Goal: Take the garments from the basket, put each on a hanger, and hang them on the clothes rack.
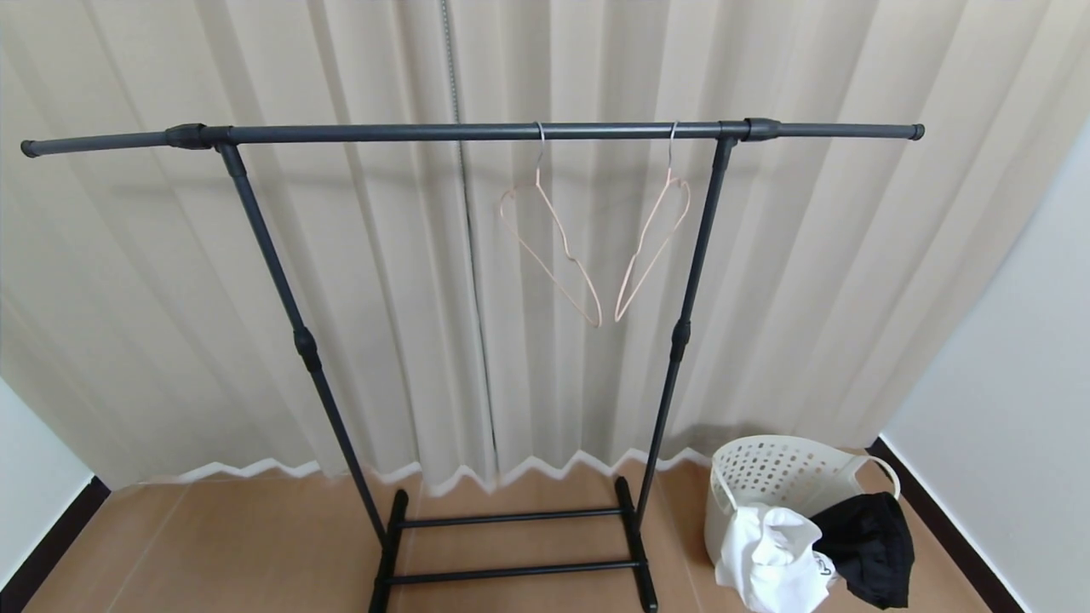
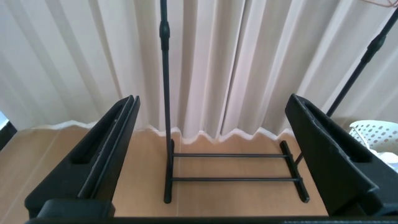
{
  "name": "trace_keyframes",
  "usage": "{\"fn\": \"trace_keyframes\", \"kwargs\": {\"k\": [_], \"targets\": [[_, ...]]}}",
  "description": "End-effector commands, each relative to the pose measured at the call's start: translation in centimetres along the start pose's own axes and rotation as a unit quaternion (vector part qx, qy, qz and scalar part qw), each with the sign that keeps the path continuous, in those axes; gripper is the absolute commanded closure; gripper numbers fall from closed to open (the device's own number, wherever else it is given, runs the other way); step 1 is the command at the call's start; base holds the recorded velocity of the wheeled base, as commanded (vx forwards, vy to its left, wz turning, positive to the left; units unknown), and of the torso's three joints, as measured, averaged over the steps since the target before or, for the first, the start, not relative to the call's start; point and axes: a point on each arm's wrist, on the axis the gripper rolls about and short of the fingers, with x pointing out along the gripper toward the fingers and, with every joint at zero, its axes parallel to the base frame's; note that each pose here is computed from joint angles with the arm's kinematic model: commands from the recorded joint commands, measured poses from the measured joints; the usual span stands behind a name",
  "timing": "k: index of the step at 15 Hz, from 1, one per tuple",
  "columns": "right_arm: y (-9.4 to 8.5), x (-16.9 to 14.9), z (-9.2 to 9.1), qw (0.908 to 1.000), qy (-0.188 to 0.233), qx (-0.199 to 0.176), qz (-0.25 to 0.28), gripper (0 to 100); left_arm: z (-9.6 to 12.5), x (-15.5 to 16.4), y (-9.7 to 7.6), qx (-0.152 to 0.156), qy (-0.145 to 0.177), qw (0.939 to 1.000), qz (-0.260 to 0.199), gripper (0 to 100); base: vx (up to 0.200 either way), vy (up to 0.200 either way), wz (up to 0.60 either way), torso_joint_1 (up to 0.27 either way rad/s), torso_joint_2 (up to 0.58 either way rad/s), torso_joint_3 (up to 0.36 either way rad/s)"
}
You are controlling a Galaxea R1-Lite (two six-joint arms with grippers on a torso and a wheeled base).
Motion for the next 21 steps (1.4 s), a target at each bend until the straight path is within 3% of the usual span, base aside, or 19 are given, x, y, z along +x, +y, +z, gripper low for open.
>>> {"fn": "trace_keyframes", "kwargs": {"k": [1, 12, 21], "targets": [[0.0, 0.0, -0.01, 1.0, 0.0, 0.0, 0.0, 0, -0.01, 0.01, 0.0, -0.001, 0.001, 1.0, 0.0, 0, 0.0, 0.0, 0.0, -0.212, 0.54, 0.33], [0.0, 0.0, -0.01, 1.0, 0.0, 0.001, 0.0, 0, -0.01, 0.01, 0.0, -0.002, 0.001, 1.0, 0.001, 0, 0.0, 0.0, 0.0, -0.175, 0.53, 0.347], [0.0, 0.0, 0.01, 1.0, -0.001, 0.001, 0.0, 0, -0.01, 0.01, 0.0, -0.002, 0.001, 1.0, 0.001, 0, 0.0, 0.0, 0.0, -0.084, 0.47, 0.379]]}}
